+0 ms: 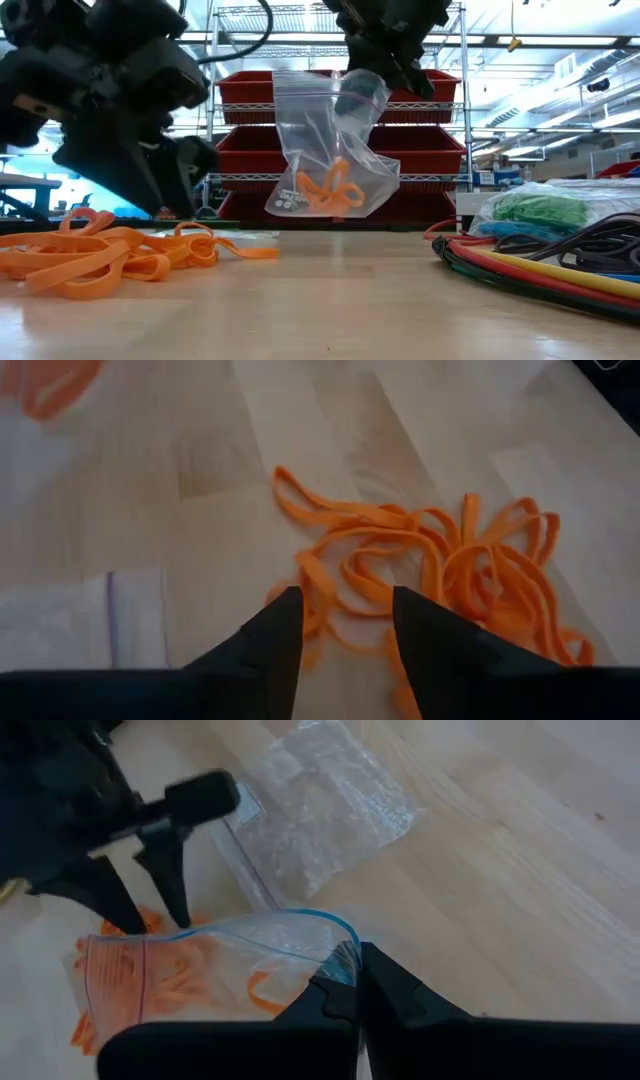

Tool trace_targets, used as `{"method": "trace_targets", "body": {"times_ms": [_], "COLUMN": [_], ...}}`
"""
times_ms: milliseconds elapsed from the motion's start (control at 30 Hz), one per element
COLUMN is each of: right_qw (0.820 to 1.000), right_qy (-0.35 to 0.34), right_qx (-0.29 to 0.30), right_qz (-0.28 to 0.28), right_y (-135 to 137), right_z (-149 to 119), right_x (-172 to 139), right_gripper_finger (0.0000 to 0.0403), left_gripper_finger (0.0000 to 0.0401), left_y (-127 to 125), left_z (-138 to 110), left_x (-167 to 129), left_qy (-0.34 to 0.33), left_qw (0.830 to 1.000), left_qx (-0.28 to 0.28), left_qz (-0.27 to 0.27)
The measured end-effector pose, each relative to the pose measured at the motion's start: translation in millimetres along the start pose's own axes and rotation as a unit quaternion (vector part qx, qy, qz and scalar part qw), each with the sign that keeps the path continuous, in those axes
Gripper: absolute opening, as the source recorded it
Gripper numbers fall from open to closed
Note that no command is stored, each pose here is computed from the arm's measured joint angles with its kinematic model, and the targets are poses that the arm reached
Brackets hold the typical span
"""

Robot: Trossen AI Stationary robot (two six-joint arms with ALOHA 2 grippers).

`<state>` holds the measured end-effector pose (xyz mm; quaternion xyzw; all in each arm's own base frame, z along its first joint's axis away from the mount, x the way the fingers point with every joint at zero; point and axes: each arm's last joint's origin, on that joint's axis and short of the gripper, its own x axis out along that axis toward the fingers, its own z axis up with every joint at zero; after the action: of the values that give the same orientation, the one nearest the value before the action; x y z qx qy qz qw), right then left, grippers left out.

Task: Sort rubber bands
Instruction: Put the orange rubber band into the transparent zip bag

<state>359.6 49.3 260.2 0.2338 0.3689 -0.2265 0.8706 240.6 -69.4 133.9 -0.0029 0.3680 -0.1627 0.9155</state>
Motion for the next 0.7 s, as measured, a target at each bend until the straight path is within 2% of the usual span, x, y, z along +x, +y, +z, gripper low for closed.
{"method": "trace_targets", "body": {"times_ms": [167, 267, 367, 533, 700], "right_qw": [1.000, 1.000, 1.000, 1.000, 1.000], "right_qy": [0.000, 0.000, 0.000, 0.002, 0.002], "right_qx": [-0.001, -0.002, -0.002, -0.003, -0.004], "right_qz": [0.001, 0.000, 0.000, -0.001, -0.001], "right_y": [0.2, 0.1, 0.1, 0.0, 0.0], "right_z": [-0.1, -0.2, -0.2, -0.5, -0.5], "right_x": [-0.1, -0.1, -0.1, -0.1, -0.1], "right_gripper_finger": [0.0000, 0.0000, 0.0000, 0.0000, 0.0000], "left_gripper_finger": [0.0156, 0.0145, 0.0112, 0.0016, 0.0007], "left_y": [4.9, 7.2, 10.0, 9.1, 6.1], "left_z": [-4.1, -0.5, 1.4, 13.3, 34.7], "left_x": [13.1, 16.9, 18.4, 15.2, 3.6], "left_qy": [0.017, 0.019, 0.038, 0.041, 0.043], "left_qw": [0.999, 0.998, 0.998, 0.998, 0.998], "left_qx": [-0.002, -0.002, -0.003, 0.021, 0.036], "left_qz": [0.047, 0.052, 0.057, 0.031, 0.025]}}
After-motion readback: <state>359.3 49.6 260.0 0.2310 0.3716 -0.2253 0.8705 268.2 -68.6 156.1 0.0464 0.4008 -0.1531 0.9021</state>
